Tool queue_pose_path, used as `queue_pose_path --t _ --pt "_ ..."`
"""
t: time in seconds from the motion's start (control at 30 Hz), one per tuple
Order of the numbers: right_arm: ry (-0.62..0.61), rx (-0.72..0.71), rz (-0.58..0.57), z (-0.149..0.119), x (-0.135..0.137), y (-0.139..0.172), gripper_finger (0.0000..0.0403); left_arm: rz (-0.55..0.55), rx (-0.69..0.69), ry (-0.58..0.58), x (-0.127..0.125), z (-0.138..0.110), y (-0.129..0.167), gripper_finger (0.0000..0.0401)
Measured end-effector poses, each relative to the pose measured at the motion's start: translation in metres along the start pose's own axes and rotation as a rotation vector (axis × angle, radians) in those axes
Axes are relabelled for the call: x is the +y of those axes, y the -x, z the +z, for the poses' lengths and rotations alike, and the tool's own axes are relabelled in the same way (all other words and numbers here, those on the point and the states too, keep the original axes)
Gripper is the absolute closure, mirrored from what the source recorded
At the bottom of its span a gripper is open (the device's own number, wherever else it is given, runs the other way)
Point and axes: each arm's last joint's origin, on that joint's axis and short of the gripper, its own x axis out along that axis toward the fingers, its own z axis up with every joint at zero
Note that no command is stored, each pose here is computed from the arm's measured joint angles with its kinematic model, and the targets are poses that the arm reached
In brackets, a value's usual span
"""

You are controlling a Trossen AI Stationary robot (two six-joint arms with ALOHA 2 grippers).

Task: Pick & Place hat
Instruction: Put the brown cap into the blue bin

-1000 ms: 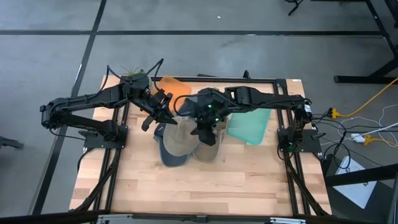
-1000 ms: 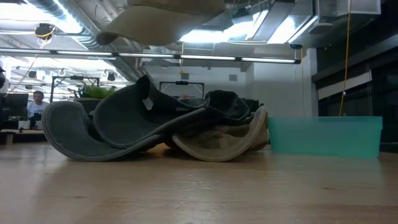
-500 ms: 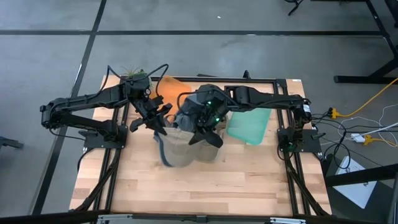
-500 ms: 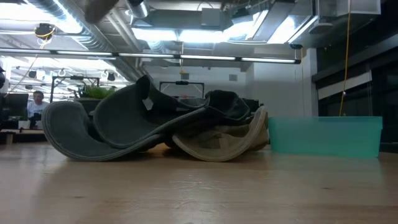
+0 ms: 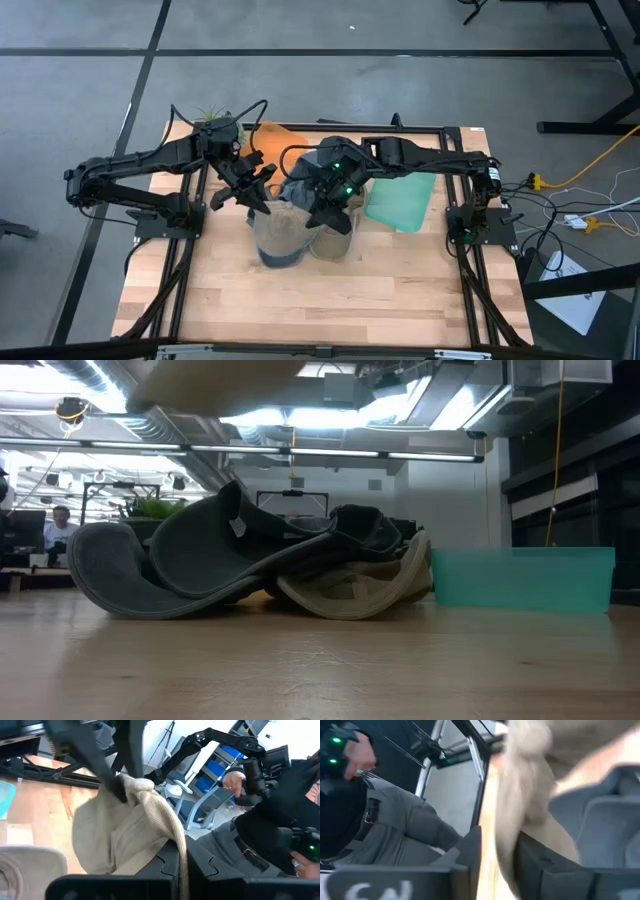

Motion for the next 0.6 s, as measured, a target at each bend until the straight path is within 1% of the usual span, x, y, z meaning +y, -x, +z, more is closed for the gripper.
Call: queue_pose_path --t 0.07,0.17,0.3,0.4,0.6 --pt "-0.017 0.018 -0.007 -0.002 -0.002 0.002 0.0278 0.001 -0.001 0.001 0.0 0.0 0.0 0.0396" --pt "-0.007 0.01 -0.009 -0.001 -0.002 0.004 0.0254 0.002 -0.001 0.016 0.0 0.0 0.0 0.0397" --pt "0.064 -0.049 -0.002 0.006 -0.002 0.005 0.0234 0.007 -0.003 0.042 0.0 0.0 0.0 0.0396" --pt "0.101 -0.096 -0.001 0.011 -0.003 0.002 0.0227 0.027 -0.011 0.048 0.001 0.0 0.0 0.0395" --pt "0.112 -0.112 -0.044 0.013 -0.008 -0.006 0.0226 0.047 -0.028 0.033 0.001 0.002 0.0 0.0396"
